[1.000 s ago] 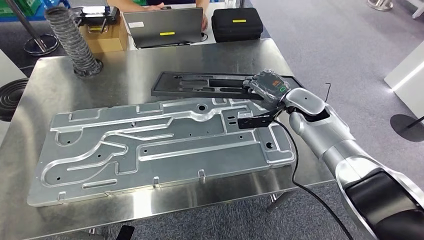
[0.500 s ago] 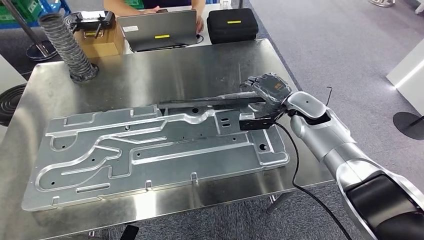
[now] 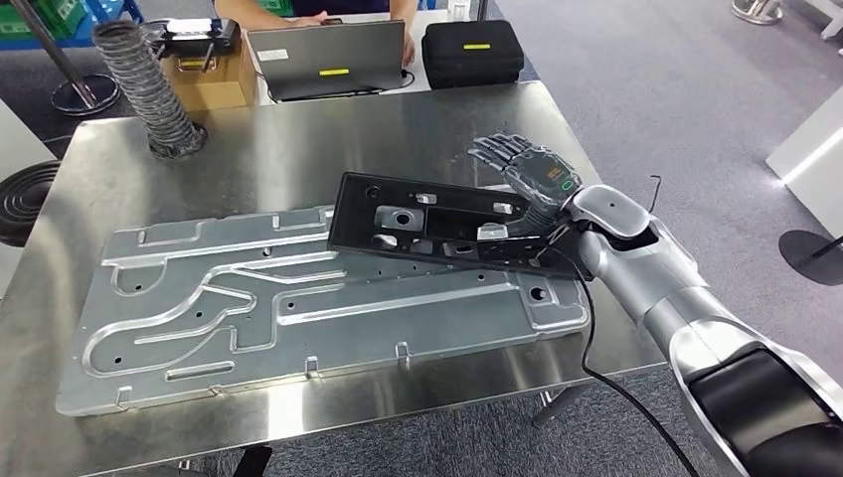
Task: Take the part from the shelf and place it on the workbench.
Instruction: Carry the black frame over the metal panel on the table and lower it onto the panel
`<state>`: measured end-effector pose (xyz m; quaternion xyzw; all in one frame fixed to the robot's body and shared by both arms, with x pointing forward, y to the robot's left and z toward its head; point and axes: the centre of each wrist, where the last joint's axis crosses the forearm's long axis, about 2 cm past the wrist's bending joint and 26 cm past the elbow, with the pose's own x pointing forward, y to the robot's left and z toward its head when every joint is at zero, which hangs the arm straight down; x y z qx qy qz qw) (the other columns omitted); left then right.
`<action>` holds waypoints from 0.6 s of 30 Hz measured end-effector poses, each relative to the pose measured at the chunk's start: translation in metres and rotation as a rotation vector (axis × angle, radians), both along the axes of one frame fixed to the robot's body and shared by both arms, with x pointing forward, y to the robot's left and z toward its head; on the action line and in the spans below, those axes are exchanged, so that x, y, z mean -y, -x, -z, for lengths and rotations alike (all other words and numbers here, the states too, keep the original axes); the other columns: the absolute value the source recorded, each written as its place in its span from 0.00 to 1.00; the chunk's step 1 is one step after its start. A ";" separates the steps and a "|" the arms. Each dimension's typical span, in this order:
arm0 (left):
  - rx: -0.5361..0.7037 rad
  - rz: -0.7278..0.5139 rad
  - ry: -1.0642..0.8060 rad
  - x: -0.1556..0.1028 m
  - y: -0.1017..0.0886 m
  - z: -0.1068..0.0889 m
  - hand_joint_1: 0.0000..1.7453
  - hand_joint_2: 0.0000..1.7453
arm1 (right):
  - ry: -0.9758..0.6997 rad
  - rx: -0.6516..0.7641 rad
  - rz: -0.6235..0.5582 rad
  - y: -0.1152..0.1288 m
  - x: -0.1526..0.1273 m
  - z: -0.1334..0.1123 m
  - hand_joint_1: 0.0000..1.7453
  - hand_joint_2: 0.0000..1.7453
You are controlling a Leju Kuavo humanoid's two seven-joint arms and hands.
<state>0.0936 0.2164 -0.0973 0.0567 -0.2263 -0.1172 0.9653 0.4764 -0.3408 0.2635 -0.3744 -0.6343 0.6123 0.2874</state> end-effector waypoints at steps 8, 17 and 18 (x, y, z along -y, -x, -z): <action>0.003 -0.001 0.003 0.000 -0.001 0.000 0.00 0.00 | 0.000 -0.003 0.004 0.001 0.007 0.001 0.00 0.00; 0.011 -0.017 0.007 0.000 0.000 0.000 0.00 0.00 | -0.014 0.013 0.004 -0.001 0.008 -0.008 0.00 0.00; 0.009 -0.017 0.007 0.000 0.001 0.000 0.00 0.00 | -0.017 0.013 0.009 -0.001 0.010 -0.008 0.00 0.00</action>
